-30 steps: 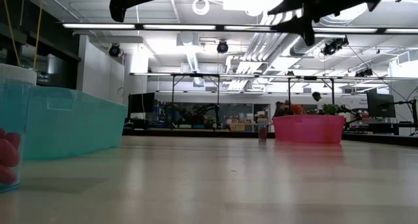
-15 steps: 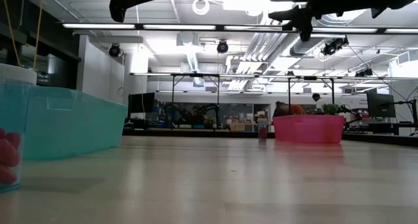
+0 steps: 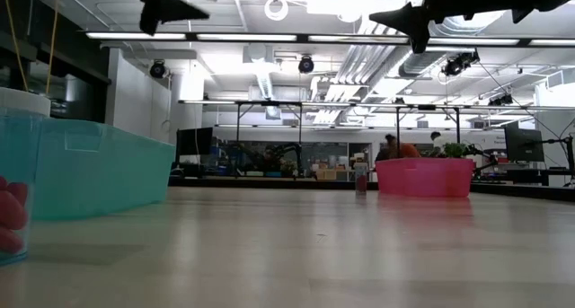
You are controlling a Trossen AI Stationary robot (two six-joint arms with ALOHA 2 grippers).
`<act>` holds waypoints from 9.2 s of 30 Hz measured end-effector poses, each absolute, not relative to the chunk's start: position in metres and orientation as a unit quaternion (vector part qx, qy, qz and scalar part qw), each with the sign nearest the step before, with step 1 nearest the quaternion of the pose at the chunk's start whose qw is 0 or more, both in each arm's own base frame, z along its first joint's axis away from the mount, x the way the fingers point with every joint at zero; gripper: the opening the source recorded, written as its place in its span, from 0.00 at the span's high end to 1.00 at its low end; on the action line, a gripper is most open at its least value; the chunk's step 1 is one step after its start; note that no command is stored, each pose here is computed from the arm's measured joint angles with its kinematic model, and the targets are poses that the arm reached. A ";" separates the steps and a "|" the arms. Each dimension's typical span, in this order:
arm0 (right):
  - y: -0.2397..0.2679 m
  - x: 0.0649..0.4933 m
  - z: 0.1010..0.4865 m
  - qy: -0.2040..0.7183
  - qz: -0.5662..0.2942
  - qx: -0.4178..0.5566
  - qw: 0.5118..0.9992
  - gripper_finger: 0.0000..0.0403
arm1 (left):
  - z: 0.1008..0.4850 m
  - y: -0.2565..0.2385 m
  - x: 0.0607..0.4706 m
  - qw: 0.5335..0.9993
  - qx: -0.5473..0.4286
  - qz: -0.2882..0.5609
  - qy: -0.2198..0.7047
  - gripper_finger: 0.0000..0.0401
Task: Pick and place medicine bottles into bin by pill shape (circle, oval)
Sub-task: Put the blue capsule bottle into the blue bin, then put the transparent capsule bottle into the blue bin
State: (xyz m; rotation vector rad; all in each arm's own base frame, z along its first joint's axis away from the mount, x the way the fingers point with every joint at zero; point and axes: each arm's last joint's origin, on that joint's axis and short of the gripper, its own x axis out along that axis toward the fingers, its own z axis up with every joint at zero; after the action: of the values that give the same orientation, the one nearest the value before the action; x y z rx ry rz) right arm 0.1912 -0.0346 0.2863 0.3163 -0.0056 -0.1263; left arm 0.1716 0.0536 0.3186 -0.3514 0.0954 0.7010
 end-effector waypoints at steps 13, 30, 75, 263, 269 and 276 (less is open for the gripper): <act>-0.035 0.191 0.286 -0.003 -0.069 0.158 0.985 0.54 | 0.277 0.125 0.139 0.756 -0.265 0.469 0.371 0.41; -0.036 0.191 0.285 -0.002 -0.091 0.158 0.983 0.54 | 0.202 0.189 0.160 0.656 -0.332 0.478 0.481 0.35; -0.036 0.191 0.283 0.012 -0.096 0.160 0.982 0.54 | 0.176 0.204 0.172 0.630 -0.336 0.505 0.485 0.68; -0.037 0.191 0.277 0.040 -0.104 0.160 0.981 0.54 | 0.268 0.156 0.148 0.660 -0.280 0.567 0.405 0.44; -0.037 0.191 0.277 0.041 -0.104 0.160 0.981 0.54 | 0.250 0.177 0.150 0.610 -0.320 0.606 0.397 0.44; -0.037 0.190 0.276 0.044 -0.105 0.160 0.981 0.54 | 0.223 0.193 0.150 0.573 -0.345 0.613 0.420 0.44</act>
State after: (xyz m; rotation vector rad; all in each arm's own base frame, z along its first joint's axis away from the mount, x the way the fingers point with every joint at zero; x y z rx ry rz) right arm 0.1904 -0.0366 0.2762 0.3228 0.0884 -0.2104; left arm 0.1505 0.1930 0.2228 -0.8085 0.9853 1.4361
